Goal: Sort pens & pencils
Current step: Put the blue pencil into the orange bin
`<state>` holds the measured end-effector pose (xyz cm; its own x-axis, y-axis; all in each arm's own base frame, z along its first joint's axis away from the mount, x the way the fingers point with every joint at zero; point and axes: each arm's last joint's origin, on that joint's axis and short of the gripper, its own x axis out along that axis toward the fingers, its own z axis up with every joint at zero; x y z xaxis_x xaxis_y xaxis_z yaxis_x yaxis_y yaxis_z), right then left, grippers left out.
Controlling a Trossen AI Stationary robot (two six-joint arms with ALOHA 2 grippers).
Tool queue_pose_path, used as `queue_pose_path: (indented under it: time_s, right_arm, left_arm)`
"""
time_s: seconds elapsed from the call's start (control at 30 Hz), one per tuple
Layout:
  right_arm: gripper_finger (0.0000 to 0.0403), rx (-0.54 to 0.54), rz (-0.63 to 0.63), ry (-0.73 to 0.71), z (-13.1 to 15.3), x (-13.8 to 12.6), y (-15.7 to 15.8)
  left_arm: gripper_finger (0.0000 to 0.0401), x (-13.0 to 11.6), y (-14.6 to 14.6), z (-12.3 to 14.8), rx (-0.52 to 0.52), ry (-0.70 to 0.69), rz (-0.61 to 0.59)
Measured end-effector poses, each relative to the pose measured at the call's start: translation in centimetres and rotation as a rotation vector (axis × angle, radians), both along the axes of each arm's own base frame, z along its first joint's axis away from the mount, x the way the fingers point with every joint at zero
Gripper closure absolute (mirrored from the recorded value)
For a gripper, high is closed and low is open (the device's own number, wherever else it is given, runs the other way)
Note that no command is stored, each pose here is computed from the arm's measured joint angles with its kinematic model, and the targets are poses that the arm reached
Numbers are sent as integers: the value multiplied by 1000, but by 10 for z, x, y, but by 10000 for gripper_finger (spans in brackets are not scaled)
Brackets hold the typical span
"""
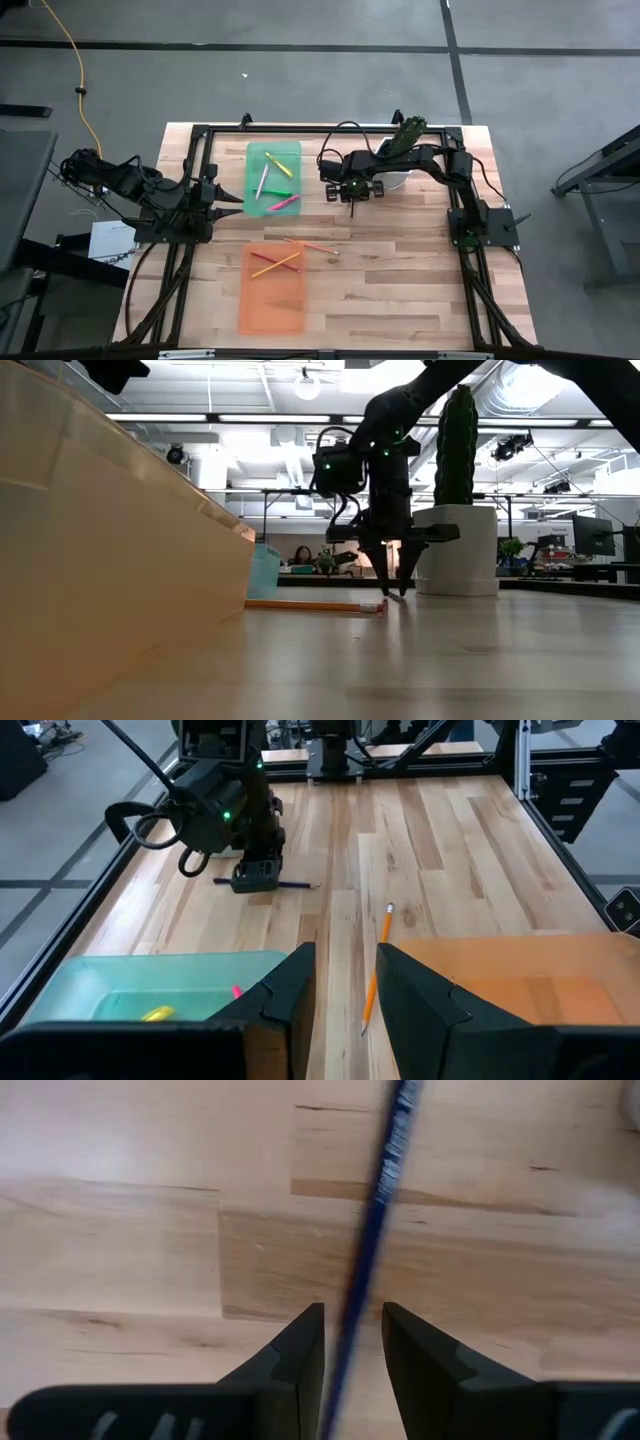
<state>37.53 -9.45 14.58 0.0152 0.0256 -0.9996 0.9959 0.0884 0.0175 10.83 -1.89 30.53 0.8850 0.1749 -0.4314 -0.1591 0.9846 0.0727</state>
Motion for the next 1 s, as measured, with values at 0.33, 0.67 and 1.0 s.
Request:
queue_pose_path:
  time_s: [0.33,0.67,1.0]
  right_arm:
    - [308,1,-5,-22,-3,1,0]
    - [321,0,1,-25,-3,1,0]
    - [358,-3,3,-34,-3,2,0]
  left_arm:
    - [304,0,0,0,3,1,-1]
    - [304,0,0,0,3,1,-1]
    - [304,0,0,0,4,0,1]
